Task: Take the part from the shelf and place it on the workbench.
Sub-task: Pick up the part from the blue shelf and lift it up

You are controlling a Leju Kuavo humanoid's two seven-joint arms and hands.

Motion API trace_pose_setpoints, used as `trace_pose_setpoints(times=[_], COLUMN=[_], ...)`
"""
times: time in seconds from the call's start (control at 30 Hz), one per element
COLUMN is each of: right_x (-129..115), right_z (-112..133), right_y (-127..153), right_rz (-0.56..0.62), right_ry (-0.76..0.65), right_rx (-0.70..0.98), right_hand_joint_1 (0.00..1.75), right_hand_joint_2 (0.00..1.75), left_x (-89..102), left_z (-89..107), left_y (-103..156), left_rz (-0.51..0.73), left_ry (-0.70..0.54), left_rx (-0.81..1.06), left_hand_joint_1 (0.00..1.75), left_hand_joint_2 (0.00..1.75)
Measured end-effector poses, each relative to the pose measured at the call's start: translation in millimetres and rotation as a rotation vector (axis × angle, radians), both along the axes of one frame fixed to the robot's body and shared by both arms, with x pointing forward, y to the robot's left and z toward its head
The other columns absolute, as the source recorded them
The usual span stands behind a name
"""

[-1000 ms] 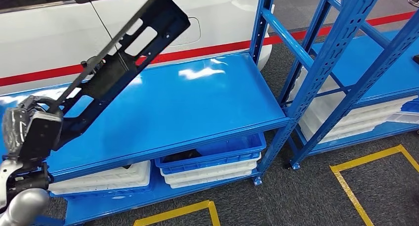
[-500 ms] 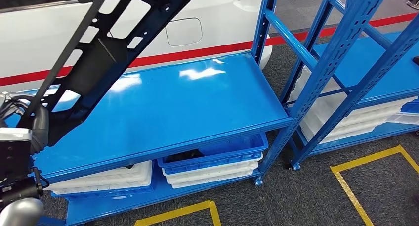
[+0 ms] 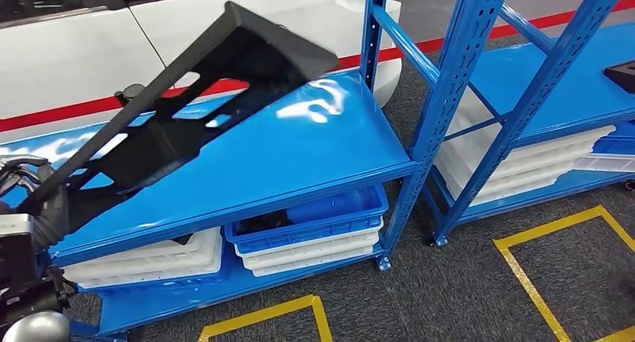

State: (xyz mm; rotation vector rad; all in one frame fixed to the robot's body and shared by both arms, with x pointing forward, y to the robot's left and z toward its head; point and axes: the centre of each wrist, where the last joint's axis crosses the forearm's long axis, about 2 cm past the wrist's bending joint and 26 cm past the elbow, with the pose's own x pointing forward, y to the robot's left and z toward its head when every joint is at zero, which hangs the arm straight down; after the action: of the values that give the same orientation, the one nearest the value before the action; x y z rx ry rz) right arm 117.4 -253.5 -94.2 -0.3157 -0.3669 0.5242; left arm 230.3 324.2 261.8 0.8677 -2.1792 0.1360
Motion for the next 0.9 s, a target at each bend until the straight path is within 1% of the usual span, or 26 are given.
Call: trace_pose_setpoints(times=[0.53,0.9], right_x=[-8.1,-6.6], right_z=[-2.1,-1.9], right_y=[-1.2,-3.7], right_rz=[-0.017,-0.012], right_ry=[0.025,0.028], right_rx=[-0.004,-0.015], right_hand_joint_1=[0.00,0.00], right_hand_joint_2=[0.00,0.00], left_x=[-9.9,-9.1], left_z=[-15.9,-20.1], left_y=[-0.9,-1.2], left_rz=[0.056,0.076], left_ry=[0.012,0.010], left_rx=[-0.064,-0.070], left_hand_joint_1=[1.75,1.75], left_hand_joint_2=[1.75,1.75])
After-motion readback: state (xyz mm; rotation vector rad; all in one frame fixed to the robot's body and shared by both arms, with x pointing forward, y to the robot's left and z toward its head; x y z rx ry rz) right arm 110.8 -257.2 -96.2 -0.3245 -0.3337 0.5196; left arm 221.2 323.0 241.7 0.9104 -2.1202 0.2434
